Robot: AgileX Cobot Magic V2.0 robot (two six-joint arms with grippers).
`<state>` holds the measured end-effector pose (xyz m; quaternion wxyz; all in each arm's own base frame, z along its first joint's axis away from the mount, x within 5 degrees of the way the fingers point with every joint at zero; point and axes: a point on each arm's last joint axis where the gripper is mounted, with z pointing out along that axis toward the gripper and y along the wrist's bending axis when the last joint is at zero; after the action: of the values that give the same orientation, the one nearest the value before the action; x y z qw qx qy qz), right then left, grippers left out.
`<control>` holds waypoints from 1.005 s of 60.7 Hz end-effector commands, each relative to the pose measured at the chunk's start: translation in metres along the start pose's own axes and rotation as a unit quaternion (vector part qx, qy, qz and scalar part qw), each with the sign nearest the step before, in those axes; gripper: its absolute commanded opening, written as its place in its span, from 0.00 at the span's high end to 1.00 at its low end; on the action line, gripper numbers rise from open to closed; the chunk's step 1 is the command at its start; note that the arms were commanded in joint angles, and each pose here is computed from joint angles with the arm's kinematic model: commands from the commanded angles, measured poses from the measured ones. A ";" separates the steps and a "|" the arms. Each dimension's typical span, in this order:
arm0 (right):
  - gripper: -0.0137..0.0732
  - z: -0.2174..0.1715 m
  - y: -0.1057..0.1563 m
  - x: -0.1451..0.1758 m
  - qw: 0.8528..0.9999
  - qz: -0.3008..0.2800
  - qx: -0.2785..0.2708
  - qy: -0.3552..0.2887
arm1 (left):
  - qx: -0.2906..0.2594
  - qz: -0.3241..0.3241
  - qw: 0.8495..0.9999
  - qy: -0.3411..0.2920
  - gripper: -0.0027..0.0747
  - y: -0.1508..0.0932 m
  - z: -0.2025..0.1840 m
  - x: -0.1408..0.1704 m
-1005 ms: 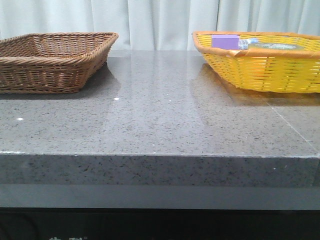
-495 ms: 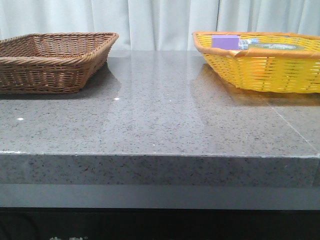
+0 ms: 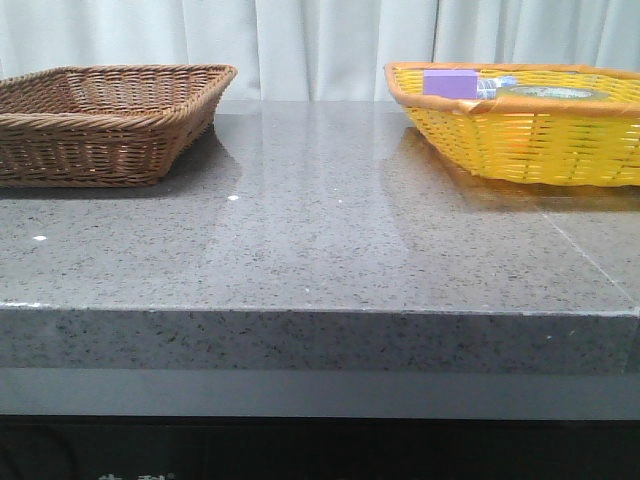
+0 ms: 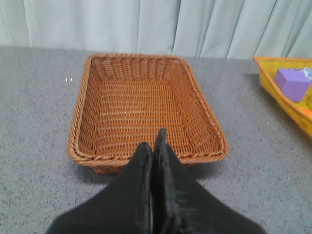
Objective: Transfer tape with both arms
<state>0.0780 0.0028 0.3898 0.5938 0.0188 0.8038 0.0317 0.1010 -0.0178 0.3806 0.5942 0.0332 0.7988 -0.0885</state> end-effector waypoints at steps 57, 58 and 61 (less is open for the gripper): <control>0.23 0.051 -0.004 -0.017 0.998 -0.015 0.018 0.063 | 0.021 0.019 0.996 0.079 0.23 -0.005 0.064 0.000; 0.23 0.052 -0.004 -0.018 0.998 -0.015 0.018 0.065 | 0.027 0.023 0.996 0.079 0.23 -0.007 0.064 0.000; 0.23 0.057 -0.004 -0.024 0.997 -0.009 0.019 0.070 | 0.048 0.033 0.995 0.080 0.23 -0.015 0.064 0.001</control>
<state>0.1291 0.0008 0.3751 0.5012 0.0127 0.8650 0.0175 0.1580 -0.0342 0.3463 0.4832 0.0750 0.8683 -0.0839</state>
